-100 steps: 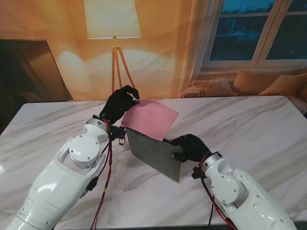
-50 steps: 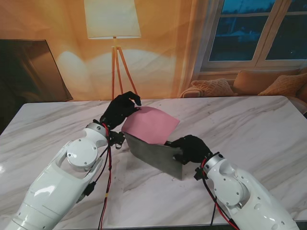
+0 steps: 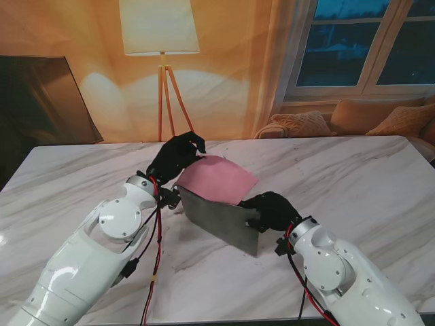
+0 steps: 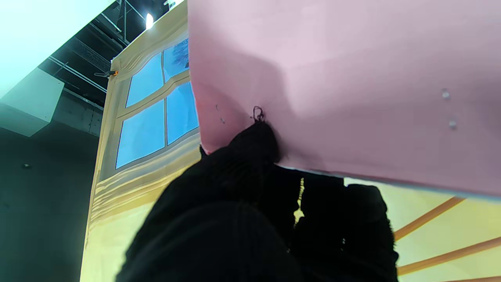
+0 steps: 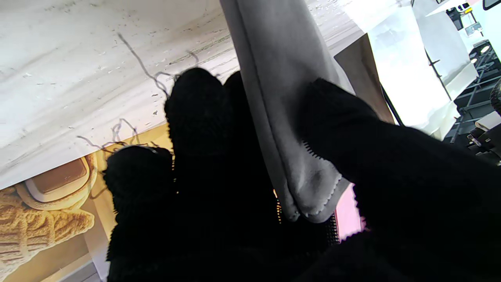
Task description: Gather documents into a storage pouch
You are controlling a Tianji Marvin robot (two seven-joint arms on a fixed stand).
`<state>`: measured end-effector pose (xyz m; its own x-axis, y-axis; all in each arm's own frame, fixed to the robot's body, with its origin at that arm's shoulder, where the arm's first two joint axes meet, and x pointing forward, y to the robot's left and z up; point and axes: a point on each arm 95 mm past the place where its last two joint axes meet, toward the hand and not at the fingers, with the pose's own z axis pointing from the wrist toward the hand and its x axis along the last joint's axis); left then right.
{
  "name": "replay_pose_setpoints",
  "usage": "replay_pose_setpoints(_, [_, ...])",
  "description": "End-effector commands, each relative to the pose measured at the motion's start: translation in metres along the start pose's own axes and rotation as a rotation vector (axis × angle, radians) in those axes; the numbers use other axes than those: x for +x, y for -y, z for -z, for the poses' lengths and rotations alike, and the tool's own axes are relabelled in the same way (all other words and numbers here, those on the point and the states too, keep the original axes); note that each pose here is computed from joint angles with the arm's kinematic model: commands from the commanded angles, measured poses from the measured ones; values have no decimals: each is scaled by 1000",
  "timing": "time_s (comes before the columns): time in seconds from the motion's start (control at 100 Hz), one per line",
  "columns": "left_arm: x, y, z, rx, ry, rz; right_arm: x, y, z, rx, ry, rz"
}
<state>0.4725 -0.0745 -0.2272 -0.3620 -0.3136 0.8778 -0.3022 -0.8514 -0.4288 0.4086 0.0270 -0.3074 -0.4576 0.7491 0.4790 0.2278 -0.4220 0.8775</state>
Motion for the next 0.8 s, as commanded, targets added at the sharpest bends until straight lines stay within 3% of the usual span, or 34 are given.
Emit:
replay_pose_setpoints(0.0, [-3,-5,1,-30,5,12,1,0,-1,7,8,-4])
replay_pose_setpoints(0.32, [-8,-7,9,-53,28,54,2,-1,-2,3,28,-29])
replay_pose_setpoints(0.62, [-10,-12,14,-97,67,166,2,-2,-3,-1,31,-33])
replay_pose_setpoints(0.79, [-15,-11,15,-123,90,146,1,-4,-2,-8,37,-34])
